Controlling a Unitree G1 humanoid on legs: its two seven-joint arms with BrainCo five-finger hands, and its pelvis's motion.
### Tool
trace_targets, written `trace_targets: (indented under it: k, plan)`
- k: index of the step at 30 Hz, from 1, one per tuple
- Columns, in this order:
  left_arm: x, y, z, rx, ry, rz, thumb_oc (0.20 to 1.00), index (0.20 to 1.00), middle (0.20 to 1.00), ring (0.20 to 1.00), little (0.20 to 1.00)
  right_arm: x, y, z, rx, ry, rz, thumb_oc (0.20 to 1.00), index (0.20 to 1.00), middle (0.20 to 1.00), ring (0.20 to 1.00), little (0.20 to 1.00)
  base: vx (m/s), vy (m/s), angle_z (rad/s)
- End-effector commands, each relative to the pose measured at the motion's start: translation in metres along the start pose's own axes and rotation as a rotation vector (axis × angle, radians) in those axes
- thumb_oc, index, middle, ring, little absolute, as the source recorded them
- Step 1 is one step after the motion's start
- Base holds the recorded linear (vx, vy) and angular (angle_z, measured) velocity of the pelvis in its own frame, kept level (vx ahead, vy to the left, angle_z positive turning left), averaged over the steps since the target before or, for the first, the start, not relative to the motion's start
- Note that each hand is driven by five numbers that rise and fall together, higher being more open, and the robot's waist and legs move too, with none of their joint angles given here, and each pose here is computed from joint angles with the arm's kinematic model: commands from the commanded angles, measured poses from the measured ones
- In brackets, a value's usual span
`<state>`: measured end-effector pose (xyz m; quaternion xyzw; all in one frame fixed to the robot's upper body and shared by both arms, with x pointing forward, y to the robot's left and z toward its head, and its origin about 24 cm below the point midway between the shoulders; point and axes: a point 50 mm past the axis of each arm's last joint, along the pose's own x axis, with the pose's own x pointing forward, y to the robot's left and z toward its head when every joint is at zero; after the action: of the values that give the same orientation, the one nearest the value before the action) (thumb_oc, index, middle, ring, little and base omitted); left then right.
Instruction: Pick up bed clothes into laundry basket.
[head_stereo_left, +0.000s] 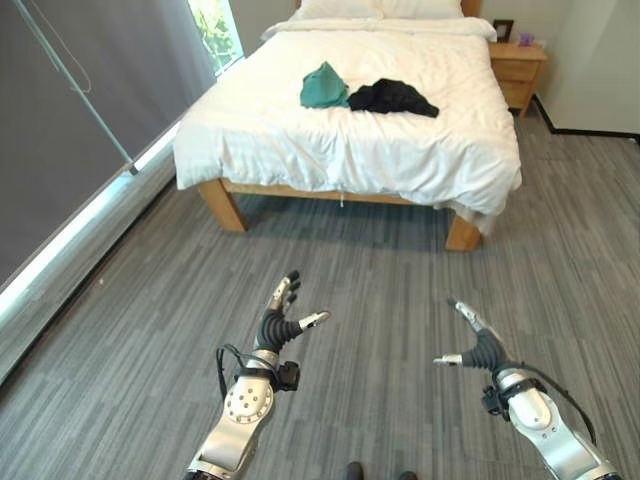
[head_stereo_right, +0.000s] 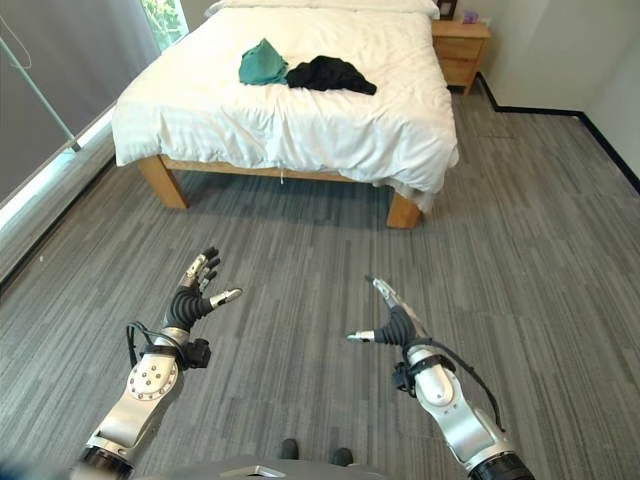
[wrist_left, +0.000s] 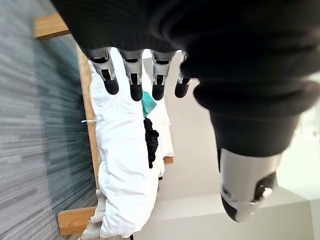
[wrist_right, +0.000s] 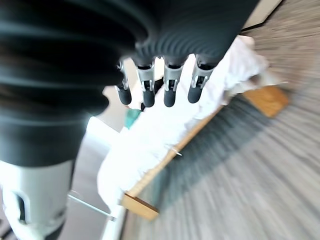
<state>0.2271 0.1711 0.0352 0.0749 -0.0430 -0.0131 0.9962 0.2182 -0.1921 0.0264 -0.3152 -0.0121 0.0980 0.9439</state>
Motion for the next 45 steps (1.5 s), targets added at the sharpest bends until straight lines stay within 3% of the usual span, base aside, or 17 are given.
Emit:
trace_targets:
  k: [1,16,31,41,45]
  plan:
    - [0.007,0.004,0.014,0.034,-0.107,-0.026,1.000,1.000,1.000,1.000,1.000,0.003,-0.016,0.025,0.026,-0.145,-0.033,1.000,1.000,1.000,1.000,1.000,0.01,-0.030,-0.01]
    - [0.016,-0.015,0.013,-0.080,-0.090,-0.065,1.000,1.000,1.000,1.000,1.000,0.004,-0.017,0.033,0.061,-0.171,-0.055,1.000,1.000,1.000,1.000,1.000,0.06,-0.067,-0.05]
    - [0.018,-0.011,0.012,-0.068,-0.054,-0.088,1.000,1.000,1.000,1.000,1.000,0.012,0.000,0.026,0.260,-0.097,-0.015,1.000,1.000,1.000,1.000,1.000,0.43,0.106,-0.35]
    - [0.026,-0.010,0.017,-0.043,-0.082,-0.103,1.000,1.000,1.000,1.000,1.000,0.009,-0.005,0.021,0.280,-0.062,-0.091,1.000,1.000,1.000,1.000,1.000,0.57,-0.105,0.65]
    - [0.028,-0.023,0.020,-0.107,-0.094,-0.118,1.000,1.000,1.000,1.000,1.000,0.005,-0.017,0.022,0.186,-0.085,-0.105,1.000,1.000,1.000,1.000,1.000,0.41,-0.177,0.17]
